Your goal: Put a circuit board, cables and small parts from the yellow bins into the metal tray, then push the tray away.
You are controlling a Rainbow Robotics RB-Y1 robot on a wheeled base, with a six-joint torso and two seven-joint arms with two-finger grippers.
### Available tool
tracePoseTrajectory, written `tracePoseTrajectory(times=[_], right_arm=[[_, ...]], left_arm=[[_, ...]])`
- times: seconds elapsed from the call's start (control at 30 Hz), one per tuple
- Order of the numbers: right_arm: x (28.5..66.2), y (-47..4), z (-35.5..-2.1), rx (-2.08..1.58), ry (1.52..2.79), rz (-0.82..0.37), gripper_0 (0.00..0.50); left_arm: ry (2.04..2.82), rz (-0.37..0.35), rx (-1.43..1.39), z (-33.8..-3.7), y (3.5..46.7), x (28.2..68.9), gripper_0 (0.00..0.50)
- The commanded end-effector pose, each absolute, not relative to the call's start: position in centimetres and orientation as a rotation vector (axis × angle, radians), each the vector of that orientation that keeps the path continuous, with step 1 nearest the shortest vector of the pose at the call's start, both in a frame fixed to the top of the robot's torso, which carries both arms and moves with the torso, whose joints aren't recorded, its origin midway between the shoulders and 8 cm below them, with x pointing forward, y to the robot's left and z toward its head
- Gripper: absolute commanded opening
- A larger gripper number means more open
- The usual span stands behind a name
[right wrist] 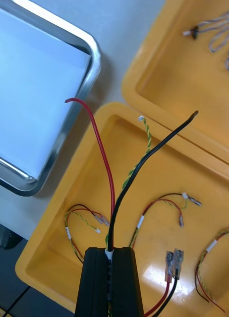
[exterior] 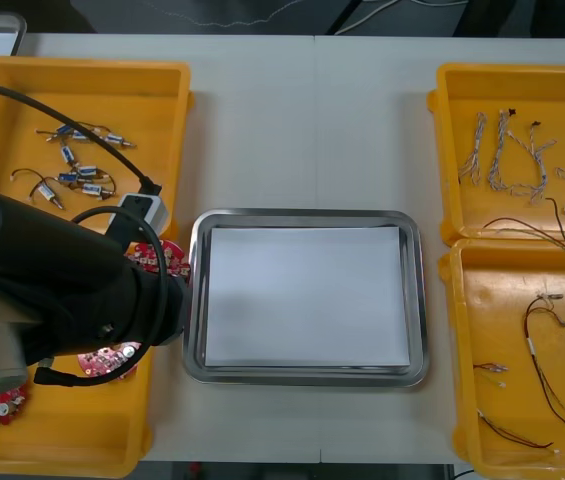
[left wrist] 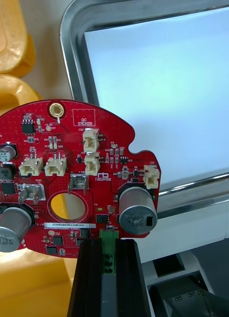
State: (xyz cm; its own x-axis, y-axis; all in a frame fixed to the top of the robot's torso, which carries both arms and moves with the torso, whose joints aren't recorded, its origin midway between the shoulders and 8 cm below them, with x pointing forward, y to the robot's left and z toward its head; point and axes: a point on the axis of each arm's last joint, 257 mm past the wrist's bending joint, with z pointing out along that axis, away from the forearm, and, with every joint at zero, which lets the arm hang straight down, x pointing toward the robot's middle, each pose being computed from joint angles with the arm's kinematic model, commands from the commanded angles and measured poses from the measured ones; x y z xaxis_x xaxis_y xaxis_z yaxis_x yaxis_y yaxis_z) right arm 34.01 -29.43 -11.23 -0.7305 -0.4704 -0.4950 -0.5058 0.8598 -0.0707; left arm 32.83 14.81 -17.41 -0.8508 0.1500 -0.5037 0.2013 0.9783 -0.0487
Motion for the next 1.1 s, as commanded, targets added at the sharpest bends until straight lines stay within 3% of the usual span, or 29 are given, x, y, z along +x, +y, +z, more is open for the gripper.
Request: tracePoseTrajectory(times=[0.03,0.4,0.57,1.1], right_arm=[[34.2,-27.3,-10.0,-0.797,2.479,0.049,0.000],[33.8,-24.3,-10.4,-0.946,2.464,0.048,0.000],[33.8,-23.7,-10.5,-0.967,2.460,0.053,0.000],[33.5,-22.9,-10.6,-1.024,2.464,0.045,0.000]], left_arm=[[2.591,-0.155,0.168,-16.8,12.9,34.2,0.000],[2.642,-0.215,0.142,-18.8,8.5,35.8,0.000],[2.627,-0.224,0.138,-20.5,6.6,36.3,0.000],[2.650,-0.194,0.158,-24.9,4.8,34.2,0.000]])
